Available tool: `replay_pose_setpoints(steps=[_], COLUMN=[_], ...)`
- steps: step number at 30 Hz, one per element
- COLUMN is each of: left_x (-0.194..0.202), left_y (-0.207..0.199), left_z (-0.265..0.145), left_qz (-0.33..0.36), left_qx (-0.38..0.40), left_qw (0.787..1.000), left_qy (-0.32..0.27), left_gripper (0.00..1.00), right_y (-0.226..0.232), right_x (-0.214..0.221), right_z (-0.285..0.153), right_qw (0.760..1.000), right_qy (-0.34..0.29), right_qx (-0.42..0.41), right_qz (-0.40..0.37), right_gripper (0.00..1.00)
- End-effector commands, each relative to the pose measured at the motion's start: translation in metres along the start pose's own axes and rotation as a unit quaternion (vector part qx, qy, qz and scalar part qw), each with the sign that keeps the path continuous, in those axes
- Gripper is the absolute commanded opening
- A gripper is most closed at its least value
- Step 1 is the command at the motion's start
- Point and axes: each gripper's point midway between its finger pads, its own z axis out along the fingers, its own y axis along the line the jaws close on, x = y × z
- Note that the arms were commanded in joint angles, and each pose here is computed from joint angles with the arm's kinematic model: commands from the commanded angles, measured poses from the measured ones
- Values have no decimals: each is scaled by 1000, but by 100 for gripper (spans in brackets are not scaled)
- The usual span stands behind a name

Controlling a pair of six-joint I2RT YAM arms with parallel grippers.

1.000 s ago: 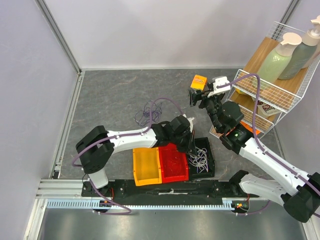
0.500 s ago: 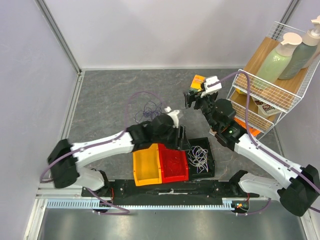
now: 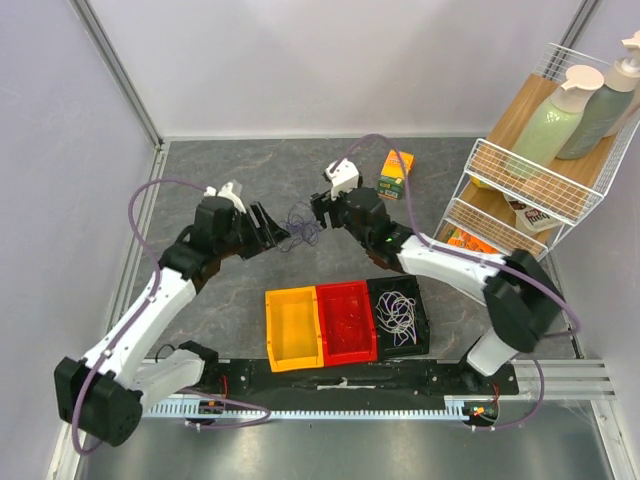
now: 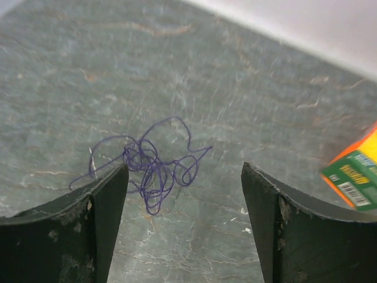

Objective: Untangle the cables

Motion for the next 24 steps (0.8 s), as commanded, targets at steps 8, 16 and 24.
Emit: replay_pose_setpoints(steps=[8, 16, 24], left_x=[-65, -30, -3], left_y=[49, 89, 99], left_z=[98, 130, 135], left_qz=[7, 7, -5], left_qx=[-58, -83, -78], left_qw=[988, 976, 965], left_qy=[141, 202, 251], left_gripper=[55, 50, 45], right_y=[25, 11, -2], right_x=[65, 84, 100], right_z=[75, 84, 87], right_qw=[997, 994, 991], right_qy=[68, 85, 106], right_qx=[-13, 8, 26], right_qz=[43, 70, 77], right_gripper=[73, 59, 62])
